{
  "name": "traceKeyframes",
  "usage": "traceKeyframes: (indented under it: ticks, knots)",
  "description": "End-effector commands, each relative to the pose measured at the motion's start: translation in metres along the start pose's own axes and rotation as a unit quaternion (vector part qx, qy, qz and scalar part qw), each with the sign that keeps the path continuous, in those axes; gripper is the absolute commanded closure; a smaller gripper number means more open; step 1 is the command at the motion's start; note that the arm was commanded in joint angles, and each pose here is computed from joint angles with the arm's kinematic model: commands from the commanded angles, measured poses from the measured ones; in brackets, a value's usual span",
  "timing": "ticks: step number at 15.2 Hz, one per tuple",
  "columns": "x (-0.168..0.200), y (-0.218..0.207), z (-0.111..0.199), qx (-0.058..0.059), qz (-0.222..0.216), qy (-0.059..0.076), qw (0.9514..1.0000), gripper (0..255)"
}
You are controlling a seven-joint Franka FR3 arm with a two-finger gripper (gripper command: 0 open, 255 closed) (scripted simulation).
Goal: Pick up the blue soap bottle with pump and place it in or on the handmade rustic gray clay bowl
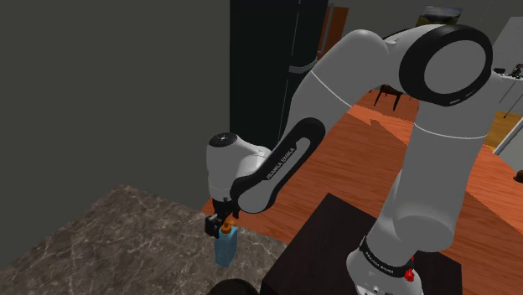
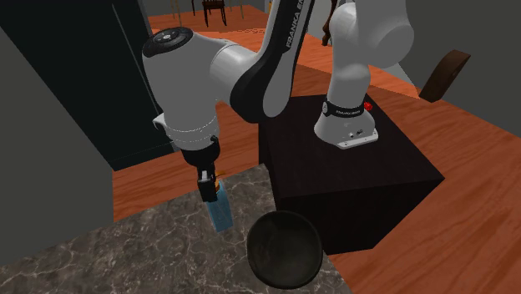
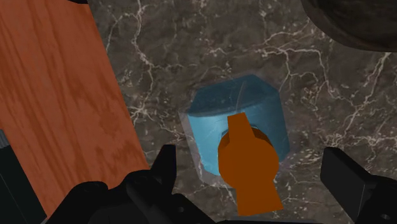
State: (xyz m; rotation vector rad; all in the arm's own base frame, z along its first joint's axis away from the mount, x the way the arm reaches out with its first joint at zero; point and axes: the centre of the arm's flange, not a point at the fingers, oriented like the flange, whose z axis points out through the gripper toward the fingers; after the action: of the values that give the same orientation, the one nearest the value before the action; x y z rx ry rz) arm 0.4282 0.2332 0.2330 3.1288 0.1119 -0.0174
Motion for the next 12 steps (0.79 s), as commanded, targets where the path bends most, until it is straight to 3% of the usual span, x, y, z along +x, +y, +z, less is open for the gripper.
traceKeyframes:
  ticks: [1,12]
  knots:
    - [0.000,0.000,0.000,0.000,0.000,0.000,1.0000,255]
    - [0.000,0.000,-0.011,0.000,0.000,0.000,1.0000,255]
